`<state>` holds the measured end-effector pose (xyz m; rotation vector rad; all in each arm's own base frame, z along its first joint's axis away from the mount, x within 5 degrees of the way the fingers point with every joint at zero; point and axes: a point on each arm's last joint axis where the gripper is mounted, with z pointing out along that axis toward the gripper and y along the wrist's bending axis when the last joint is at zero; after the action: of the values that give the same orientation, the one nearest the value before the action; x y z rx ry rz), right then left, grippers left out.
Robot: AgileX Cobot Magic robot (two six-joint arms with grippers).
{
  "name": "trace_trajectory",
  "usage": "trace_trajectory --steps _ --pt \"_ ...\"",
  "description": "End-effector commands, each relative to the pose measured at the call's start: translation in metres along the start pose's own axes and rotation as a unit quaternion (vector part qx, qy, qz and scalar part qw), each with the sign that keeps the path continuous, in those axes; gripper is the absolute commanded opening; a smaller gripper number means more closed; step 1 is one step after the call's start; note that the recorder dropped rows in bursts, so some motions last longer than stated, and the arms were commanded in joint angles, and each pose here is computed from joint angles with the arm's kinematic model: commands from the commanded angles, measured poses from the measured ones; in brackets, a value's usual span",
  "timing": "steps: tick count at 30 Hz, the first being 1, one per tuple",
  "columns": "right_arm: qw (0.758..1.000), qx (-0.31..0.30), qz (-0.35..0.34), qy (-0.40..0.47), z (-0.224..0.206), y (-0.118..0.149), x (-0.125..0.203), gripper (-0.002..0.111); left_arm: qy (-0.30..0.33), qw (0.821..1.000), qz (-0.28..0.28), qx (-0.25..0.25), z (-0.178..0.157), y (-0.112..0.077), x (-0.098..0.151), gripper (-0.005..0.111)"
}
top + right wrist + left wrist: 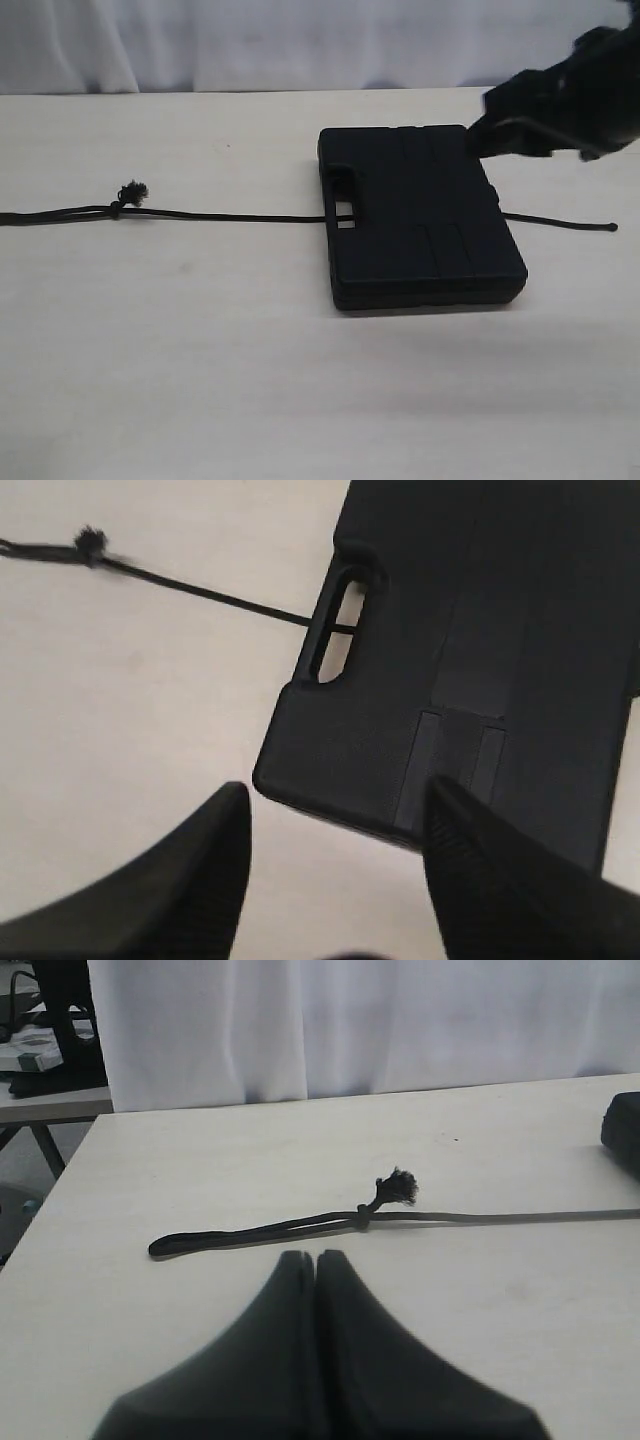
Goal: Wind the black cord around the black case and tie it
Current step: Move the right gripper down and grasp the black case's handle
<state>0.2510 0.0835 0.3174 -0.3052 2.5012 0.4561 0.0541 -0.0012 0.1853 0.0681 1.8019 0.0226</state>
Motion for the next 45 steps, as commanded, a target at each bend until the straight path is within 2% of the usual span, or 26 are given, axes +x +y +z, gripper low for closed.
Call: trace_trajectory --steps 1,2,6,7,10,15,18,27,38,45 --pt "0.999 0.045 0.016 0.017 0.051 0.013 -0.015 0.05 -0.006 1.0 0.0 0.001 0.0 0.0 0.0 0.0" --pt "0.998 0.051 0.012 0.034 0.073 0.021 -0.024 0.05 -0.006 1.0 0.0 0.001 0.0 0.0 0.0 0.0" --pt "0.997 0.044 0.011 0.055 0.114 0.038 -0.045 0.05 -0.006 1.0 0.0 0.001 0.0 0.0 0.0 0.0" --pt "0.997 0.041 0.006 0.066 0.138 0.045 -0.051 0.049 -0.006 1.0 0.0 0.001 0.0 0.0 0.0 0.0" --pt "0.996 0.04 0.003 0.079 0.168 0.057 -0.057 0.048 -0.006 1.0 0.0 0.001 0.0 0.0 0.0 0.0" --pt "0.99 0.103 -0.008 0.096 0.208 0.059 -0.065 0.048 -0.006 1.0 0.0 0.001 0.0 0.0 0.0 0.0" --pt "0.986 0.117 0.0 0.118 0.226 0.056 -0.065 0.048 -0.006 1.0 0.0 0.001 0.0 0.0 0.0 0.0" --pt "0.982 0.127 -0.005 0.142 0.264 0.049 -0.054 0.048 -0.006 1.0 0.0 0.001 0.0 0.0 0.0 0.0" --pt "0.977 0.14 -0.002 0.159 0.282 0.043 -0.043 0.048 -0.006 1.0 0.0 0.001 0.0 0.0 0.0 0.0" --pt "0.977 0.139 0.0 0.161 0.282 0.043 -0.042 0.032 -0.006 1.0 0.0 0.001 0.0 0.0 0.0 0.0"
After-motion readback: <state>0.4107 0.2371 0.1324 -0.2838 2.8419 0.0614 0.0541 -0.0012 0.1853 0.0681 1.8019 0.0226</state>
